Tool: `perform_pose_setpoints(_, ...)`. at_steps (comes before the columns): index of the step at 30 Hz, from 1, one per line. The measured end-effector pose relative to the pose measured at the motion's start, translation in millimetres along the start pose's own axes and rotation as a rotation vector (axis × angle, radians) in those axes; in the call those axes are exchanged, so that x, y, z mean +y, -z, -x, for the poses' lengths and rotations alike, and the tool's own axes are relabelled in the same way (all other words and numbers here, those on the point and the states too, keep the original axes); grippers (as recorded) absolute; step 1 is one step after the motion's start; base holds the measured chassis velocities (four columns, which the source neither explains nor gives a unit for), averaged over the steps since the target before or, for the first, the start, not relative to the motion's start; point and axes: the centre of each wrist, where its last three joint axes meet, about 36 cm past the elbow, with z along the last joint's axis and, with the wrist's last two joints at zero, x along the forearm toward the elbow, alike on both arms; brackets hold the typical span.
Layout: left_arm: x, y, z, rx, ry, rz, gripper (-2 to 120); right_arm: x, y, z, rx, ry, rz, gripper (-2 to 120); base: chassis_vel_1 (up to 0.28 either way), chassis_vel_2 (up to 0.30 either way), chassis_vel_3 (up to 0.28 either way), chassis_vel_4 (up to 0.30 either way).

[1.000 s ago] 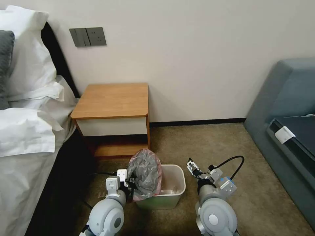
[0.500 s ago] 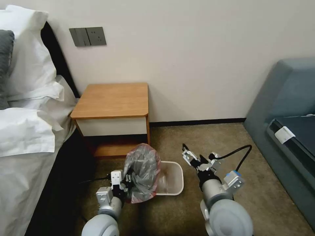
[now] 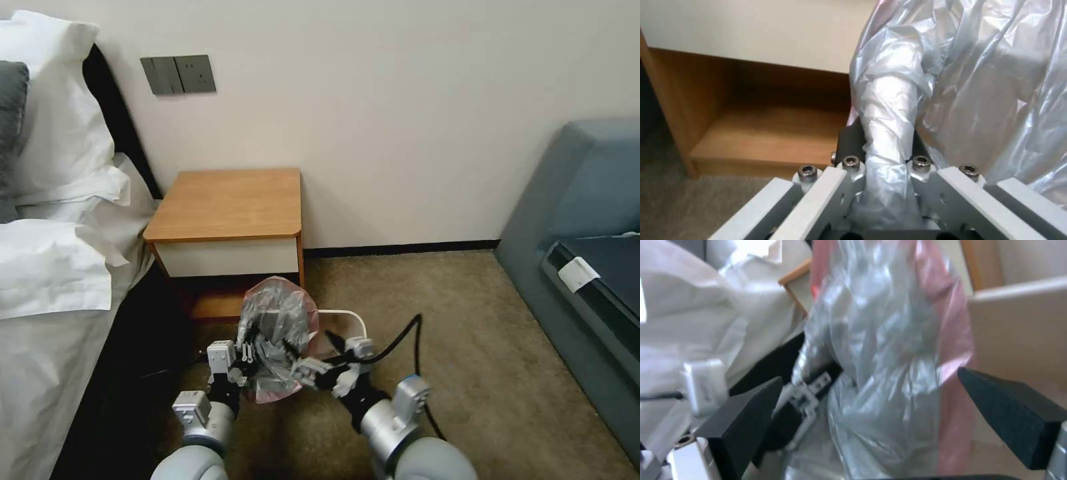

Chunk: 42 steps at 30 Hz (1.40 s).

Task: Pick up the garbage bag from the table and place it over the trash can.

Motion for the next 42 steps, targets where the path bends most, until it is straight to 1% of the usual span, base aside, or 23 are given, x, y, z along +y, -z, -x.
perform_pose_setpoints(4, 2.9, 0.2, -1.8, -0.013, -0.008, 0.003, 5, -0.7, -2.2, 8.6, -0.001, 0.002, -0.003, 100, 0.0, 0.0, 0.0, 0.0)
perform_pose_setpoints(8, 7.5, -0.5, -4.9, -0.031, -0.023, 0.008, 5, 2.5, 2.0, 20.8, -0.017, -0.023, 0.012, 100, 0.0, 0.0, 0.0, 0.0)
perform_pose_setpoints(17, 11.9, -0.4, -8.9, -0.048, -0.057, 0.021, 5, 2.4, 0.7, 25.8, -0.019, -0.04, 0.016, 100, 0.0, 0.0, 0.0, 0.0)
perform_pose_setpoints(23, 12.9, 1.4, -9.9, -0.056, -0.054, 0.022, 5, -0.8, 4.0, 25.9, -0.022, -0.054, 0.01, 100, 0.0, 0.0, 0.0, 0.0)
perform_pose_setpoints(30, 12.0, 2.1, -11.5, -0.058, -0.051, 0.016, 5, -2.6, 6.4, 27.5, -0.039, -0.029, 0.005, 97, 0.0, 0.0, 0.0, 0.0)
perform_pose_setpoints(31, 11.3, 2.1, -12.5, -0.058, -0.051, 0.014, 5, -3.3, 5.5, 28.9, -0.044, -0.018, 0.002, 90, 0.0, 0.0, 0.0, 0.0)
perform_pose_setpoints(32, 10.9, 2.1, -13.2, -0.058, -0.05, 0.013, 5, -3.9, 4.7, 29.7, -0.045, -0.016, 0.0, 84, 0.0, 0.0, 0.0, 0.0)
perform_pose_setpoints(34, 10.6, 2.1, -13.6, -0.057, -0.05, 0.012, 5, -4.2, 4.0, 30.3, -0.046, -0.015, -0.002, 83, 0.0, 0.0, 0.0, 0.0)
perform_pose_setpoints(35, 9.4, 2.1, -15.2, -0.056, -0.051, 0.009, 5, -4.8, 2.3, 31.4, -0.049, -0.009, -0.004, 76, 0.0, 0.0, 0.0, 0.0)
perform_pose_setpoints(37, 8.4, 2.1, -16.2, -0.055, -0.052, 0.007, 5, -4.5, 1.8, 31.5, -0.051, -0.006, -0.004, 68, 0.0, 0.0, 0.0, 0.0)
perform_pose_setpoints(38, 7.8, 2.0, -17.1, -0.055, -0.052, 0.005, 5, -4.2, 1.5, 31.4, -0.052, -0.005, -0.006, 61, 0.0, 0.0, 0.0, 0.0)
perform_pose_setpoints(39, 7.8, 2.0, -17.1, -0.055, -0.052, 0.005, 5, -4.2, 1.5, 31.4, -0.052, -0.005, -0.006, 61, 0.0, 0.0, 0.0, 0.0)
perform_pose_setpoints(41, 6.8, 2.4, -18.1, -0.055, -0.051, 0.002, 5, -3.5, 0.2, 30.6, -0.05, -0.005, -0.005, 52, 0.0, 0.0, 0.0, 0.0)
perform_pose_setpoints(42, 6.8, 2.4, -18.1, -0.055, -0.051, 0.002, 5, -3.5, 0.2, 30.6, -0.05, -0.005, -0.005, 52, 0.0, 0.0, 0.0, 0.0)
